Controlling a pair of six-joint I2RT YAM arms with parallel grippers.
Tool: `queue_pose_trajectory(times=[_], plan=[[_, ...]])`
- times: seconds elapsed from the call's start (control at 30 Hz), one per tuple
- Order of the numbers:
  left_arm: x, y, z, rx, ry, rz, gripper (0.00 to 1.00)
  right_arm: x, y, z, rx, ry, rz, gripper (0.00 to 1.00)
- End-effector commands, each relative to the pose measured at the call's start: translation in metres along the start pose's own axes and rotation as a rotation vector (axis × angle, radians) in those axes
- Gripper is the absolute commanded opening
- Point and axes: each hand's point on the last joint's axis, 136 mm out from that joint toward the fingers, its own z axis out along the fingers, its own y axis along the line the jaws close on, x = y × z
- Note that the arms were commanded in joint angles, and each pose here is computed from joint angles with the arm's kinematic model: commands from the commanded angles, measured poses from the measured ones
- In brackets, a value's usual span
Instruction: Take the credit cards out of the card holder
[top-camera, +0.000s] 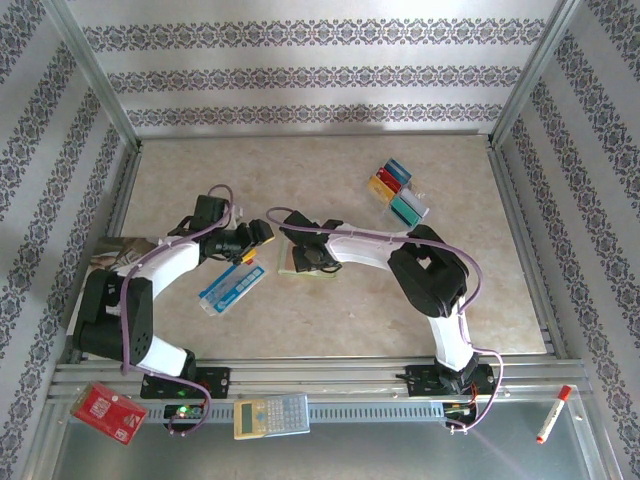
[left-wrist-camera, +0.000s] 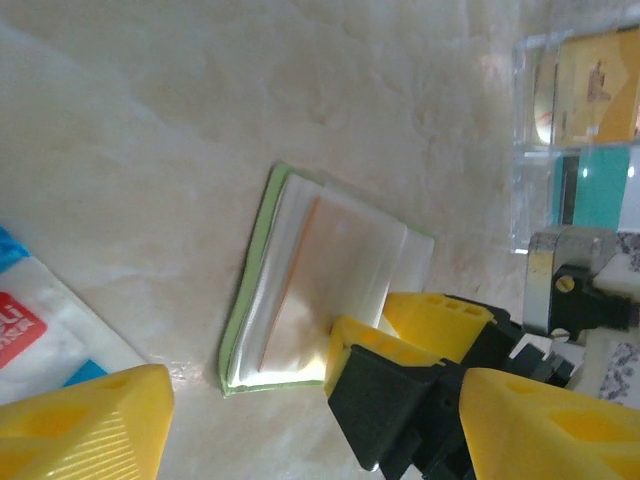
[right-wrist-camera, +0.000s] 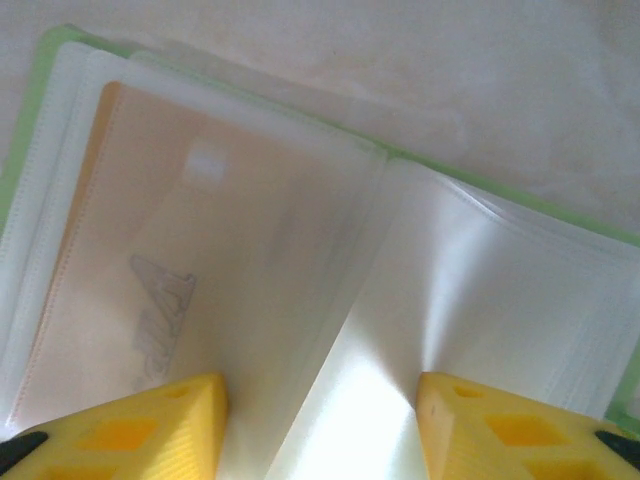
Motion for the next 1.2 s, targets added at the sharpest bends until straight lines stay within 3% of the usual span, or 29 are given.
queue_pose_trajectory(times=[0.0, 0.23, 0.7, 1.17], plan=[[0.005, -0.015, 0.007, 0.042, 0.041, 0.022, 0.68, 0.035, -0.028, 0.021, 0.036, 0.13, -0.003, 0.5], [0.019, -0.023, 0.026, 0.04, 0.104, 0.053, 0.49, 0.039, -0.037, 0.024, 0.002, 0.149, 0.018, 0.48], [0.038, -0.024, 0.062, 0.028, 0.196, 0.032, 0.37, 0.035, -0.036, 0.02, -0.032, 0.132, 0.023, 0.47], [0.037, -0.016, 0.082, 0.015, 0.204, -0.016, 0.26, 0.033, -0.032, 0.018, -0.057, 0.125, 0.03, 0.46]])
